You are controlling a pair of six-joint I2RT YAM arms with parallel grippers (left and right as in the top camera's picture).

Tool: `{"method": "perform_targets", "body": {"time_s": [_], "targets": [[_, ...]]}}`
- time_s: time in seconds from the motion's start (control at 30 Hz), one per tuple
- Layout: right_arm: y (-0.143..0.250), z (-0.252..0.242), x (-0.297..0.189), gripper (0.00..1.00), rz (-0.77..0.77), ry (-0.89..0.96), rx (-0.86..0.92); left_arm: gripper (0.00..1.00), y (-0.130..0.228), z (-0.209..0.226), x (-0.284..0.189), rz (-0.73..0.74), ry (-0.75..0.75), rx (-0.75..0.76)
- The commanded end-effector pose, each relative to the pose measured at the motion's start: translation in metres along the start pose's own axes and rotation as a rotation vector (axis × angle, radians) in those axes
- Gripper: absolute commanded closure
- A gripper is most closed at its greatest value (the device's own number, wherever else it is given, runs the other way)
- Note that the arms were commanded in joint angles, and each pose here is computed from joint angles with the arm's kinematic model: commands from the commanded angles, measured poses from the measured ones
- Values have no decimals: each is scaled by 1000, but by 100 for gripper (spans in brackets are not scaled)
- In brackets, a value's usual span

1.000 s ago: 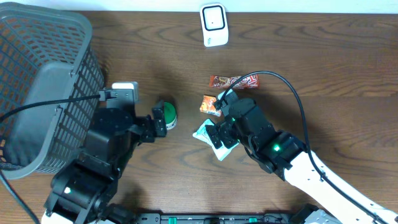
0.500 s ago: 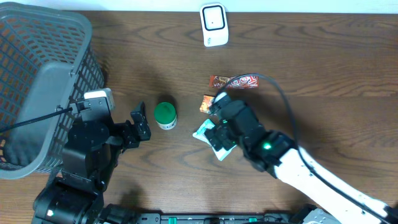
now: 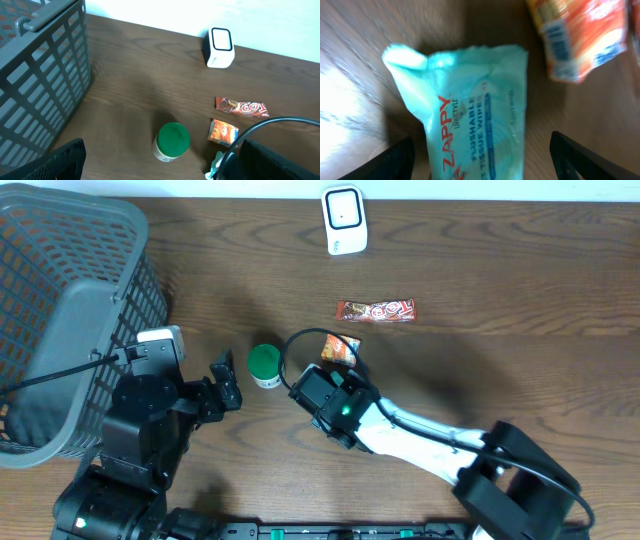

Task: Scan the item barcode
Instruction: 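Grasp the green wipes pack with the right gripper, then lift the wipes pack and hold it up toward the scanner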

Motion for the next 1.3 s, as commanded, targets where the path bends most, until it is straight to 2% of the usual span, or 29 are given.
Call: {"method": "perform_targets", "body": {"time_s": [0.0,0.13,0.33,0.47,0.6,0.7,0.8,0.83,0.93,1.1,1.2,1.27], "targets": [[-6,4,4,20,5,32,-38,2,-3,5,-4,-18,-48,-7],[-4,6,9,24,17,34,-50,2,-1,9,-4,-10,-96,-2],[-9,5,9,41,-10,47,-48,2,0,10,-4,-7,-101,0],[-9,5,9,78,-13,47,-46,2,1,10,-4,2,-105,3],[-14,2,4,98,-28,46,-21,2,2,13,-4,7,-131,7],[-25,-4,-13,99,-47,9,46,2,2,14,-5,4,-148,9],[-35,-12,-39,99,-65,-137,77,2,2,15,-5,3,-153,9],[-40,-23,-62,99,-80,-287,116,2,2,15,-5,3,-152,9],[-39,-47,-92,99,-92,-555,204,2,3,15,-5,9,-155,12],[-18,-106,-108,99,-139,-1077,434,2,6,16,-5,28,-161,17],[3,-139,-107,98,-162,-1238,585,2,6,16,-5,28,-161,17],[17,-157,-105,97,-165,-1245,667,2,6,16,-5,28,-161,17]]}}
Point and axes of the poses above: each gripper's point midway between its finger pads, its own x axis out along the fingers, its own z axis along the line the jaws close on, y = z × x, the point moved 9 cm from there along -x, back along the fingers, and after that the axes turned 1 degree about x, right-handed, at the moved point
